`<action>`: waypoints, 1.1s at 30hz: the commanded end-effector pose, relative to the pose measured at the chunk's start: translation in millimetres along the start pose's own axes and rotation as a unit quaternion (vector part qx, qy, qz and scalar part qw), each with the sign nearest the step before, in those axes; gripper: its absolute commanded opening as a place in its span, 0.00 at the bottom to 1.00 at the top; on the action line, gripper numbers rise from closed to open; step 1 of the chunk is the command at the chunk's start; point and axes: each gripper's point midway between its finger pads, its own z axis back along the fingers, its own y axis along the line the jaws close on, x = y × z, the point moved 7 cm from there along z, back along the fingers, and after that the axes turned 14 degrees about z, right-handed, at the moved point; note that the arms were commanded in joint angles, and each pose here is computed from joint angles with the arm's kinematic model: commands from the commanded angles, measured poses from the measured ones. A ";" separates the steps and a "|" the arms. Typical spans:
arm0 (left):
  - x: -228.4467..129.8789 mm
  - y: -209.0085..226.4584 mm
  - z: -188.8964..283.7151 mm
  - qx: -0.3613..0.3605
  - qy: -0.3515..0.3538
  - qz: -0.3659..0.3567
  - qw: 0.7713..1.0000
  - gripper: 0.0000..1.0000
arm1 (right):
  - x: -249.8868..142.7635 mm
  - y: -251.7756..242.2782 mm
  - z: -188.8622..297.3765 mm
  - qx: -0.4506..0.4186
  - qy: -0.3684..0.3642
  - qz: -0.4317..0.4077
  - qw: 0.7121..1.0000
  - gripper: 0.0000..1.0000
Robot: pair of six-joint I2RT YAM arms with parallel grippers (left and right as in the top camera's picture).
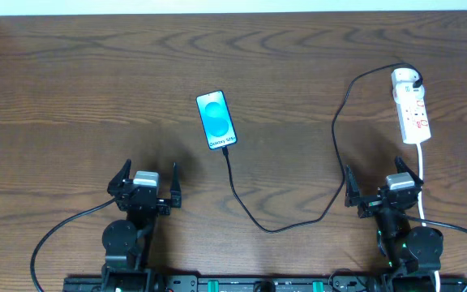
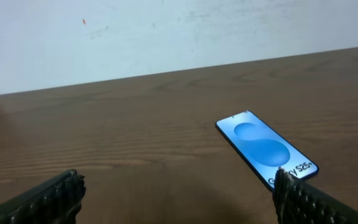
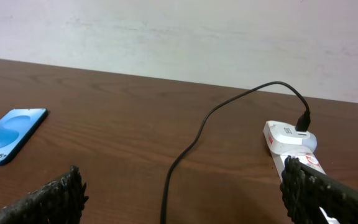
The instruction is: Plug charger to phone and switch on socket
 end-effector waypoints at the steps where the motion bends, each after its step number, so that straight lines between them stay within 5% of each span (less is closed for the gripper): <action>1: -0.3 0.6 1.7 0.004 -0.003 -0.021 1.000 0.98 | -1.3 -0.8 0.1 -0.004 0.001 0.003 1.000 0.99; 33: -5.7 1.8 5.0 0.009 0.008 -0.020 1.000 0.98 | -1.3 -0.8 0.1 -0.004 0.001 0.003 1.000 0.99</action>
